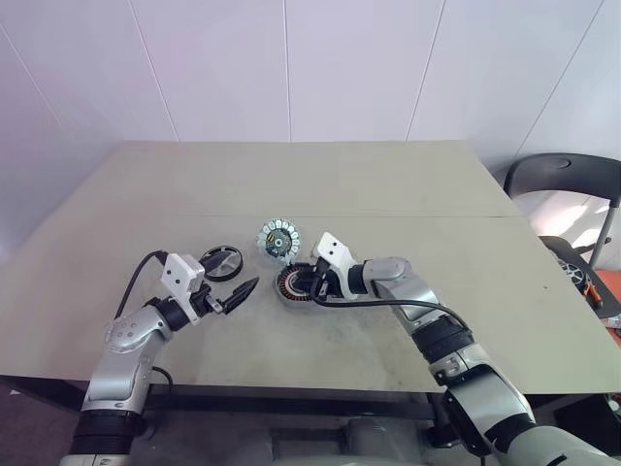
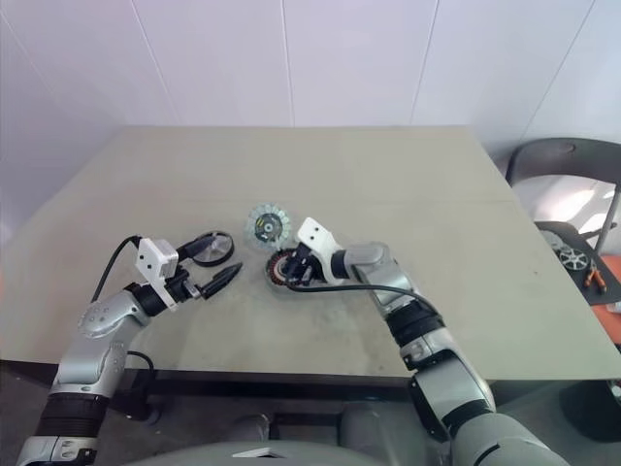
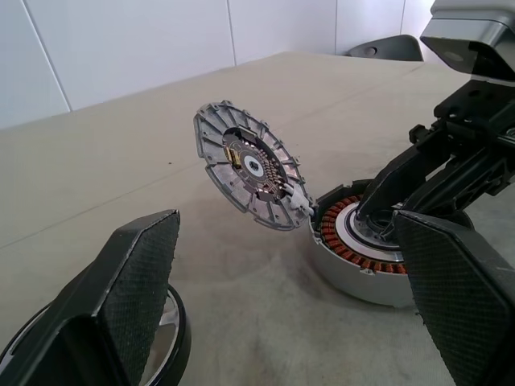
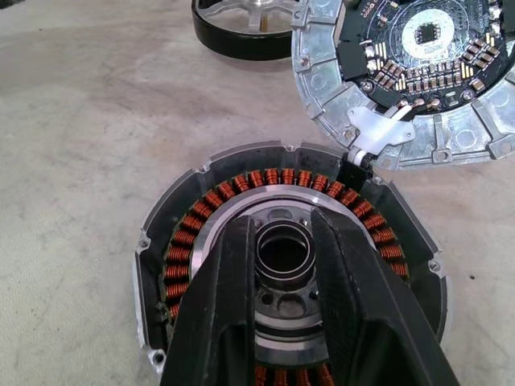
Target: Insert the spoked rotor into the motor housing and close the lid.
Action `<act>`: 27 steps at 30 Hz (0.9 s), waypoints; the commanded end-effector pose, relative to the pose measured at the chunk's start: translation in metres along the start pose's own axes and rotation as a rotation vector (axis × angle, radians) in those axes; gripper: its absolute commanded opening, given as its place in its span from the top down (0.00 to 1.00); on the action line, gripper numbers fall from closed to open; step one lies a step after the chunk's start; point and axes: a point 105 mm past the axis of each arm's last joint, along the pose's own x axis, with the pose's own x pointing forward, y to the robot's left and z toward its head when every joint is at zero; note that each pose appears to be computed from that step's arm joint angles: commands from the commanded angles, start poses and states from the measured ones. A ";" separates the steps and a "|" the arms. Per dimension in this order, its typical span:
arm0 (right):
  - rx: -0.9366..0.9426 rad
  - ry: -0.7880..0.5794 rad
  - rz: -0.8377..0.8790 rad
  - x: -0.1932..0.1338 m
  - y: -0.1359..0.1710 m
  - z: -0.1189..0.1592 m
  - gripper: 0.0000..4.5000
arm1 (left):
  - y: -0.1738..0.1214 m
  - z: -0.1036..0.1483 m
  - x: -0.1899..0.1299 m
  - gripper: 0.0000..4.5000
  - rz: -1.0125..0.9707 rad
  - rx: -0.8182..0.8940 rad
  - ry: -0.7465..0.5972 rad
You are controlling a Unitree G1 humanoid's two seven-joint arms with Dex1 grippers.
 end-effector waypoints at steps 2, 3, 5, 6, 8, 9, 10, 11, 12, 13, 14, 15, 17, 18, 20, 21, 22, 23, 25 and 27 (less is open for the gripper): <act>-0.018 -0.013 -0.017 -0.003 -0.006 0.007 0.85 | 0.003 0.016 0.000 0.00 0.004 0.040 -0.040; -0.014 -0.009 -0.018 -0.003 -0.007 0.006 0.85 | 0.003 0.016 0.000 0.00 0.004 0.041 -0.039; -0.010 0.001 -0.025 -0.004 -0.009 0.003 0.85 | 0.003 0.017 0.000 0.00 0.004 0.041 -0.040; -0.009 0.004 -0.028 -0.005 -0.010 0.002 0.85 | 0.003 0.017 0.000 0.00 0.003 0.041 -0.041; -0.008 0.014 -0.034 -0.007 -0.012 0.000 0.85 | 0.002 0.017 0.000 0.00 0.002 0.041 -0.041; -0.007 0.018 -0.037 -0.008 -0.014 -0.001 0.85 | 0.003 0.017 0.000 0.00 0.001 0.041 -0.042; -0.006 0.022 -0.041 -0.009 -0.015 -0.002 0.85 | 0.003 0.017 0.000 0.00 0.001 0.041 -0.042; -0.007 0.025 -0.043 -0.010 -0.016 -0.002 0.85 | 0.003 0.017 0.001 0.00 0.000 0.041 -0.043; -0.007 0.026 -0.046 -0.011 -0.017 -0.003 0.85 | 0.003 0.018 0.001 0.00 -0.001 0.041 -0.043; -0.007 0.026 -0.047 -0.011 -0.017 -0.003 0.85 | 0.003 0.018 0.001 0.00 -0.001 0.041 -0.044; -0.009 0.032 -0.049 -0.012 -0.018 -0.004 0.85 | 0.002 0.018 0.001 0.00 -0.002 0.041 -0.044; -0.008 0.035 -0.050 -0.013 -0.018 -0.005 0.85 | 0.002 0.018 0.001 0.00 -0.003 0.041 -0.044; -0.005 0.041 -0.047 -0.015 -0.019 -0.007 0.85 | 0.002 0.018 0.001 0.00 -0.004 0.040 -0.043; -0.005 0.042 -0.049 -0.016 -0.020 -0.007 0.85 | 0.002 0.018 0.002 0.00 -0.004 0.040 -0.043; -0.004 0.043 -0.055 -0.017 -0.022 -0.007 0.85 | 0.002 0.018 0.002 0.00 -0.005 0.040 -0.042; -0.003 0.042 -0.057 -0.017 -0.022 -0.007 0.85 | 0.002 0.018 0.002 0.00 -0.006 0.040 -0.042; -0.001 0.041 -0.057 -0.017 -0.022 -0.007 0.85 | 0.002 0.018 0.002 0.00 -0.006 0.040 -0.042; 0.002 0.035 -0.051 -0.016 -0.021 -0.006 0.85 | 0.002 0.018 0.002 0.00 -0.007 0.040 -0.042; 0.036 -0.013 -0.016 -0.013 -0.014 0.003 0.85 | 0.002 0.018 0.002 0.00 -0.007 0.040 -0.041; 0.044 -0.034 0.013 -0.011 -0.008 0.008 0.85 | 0.003 0.017 0.002 0.00 -0.008 0.040 -0.041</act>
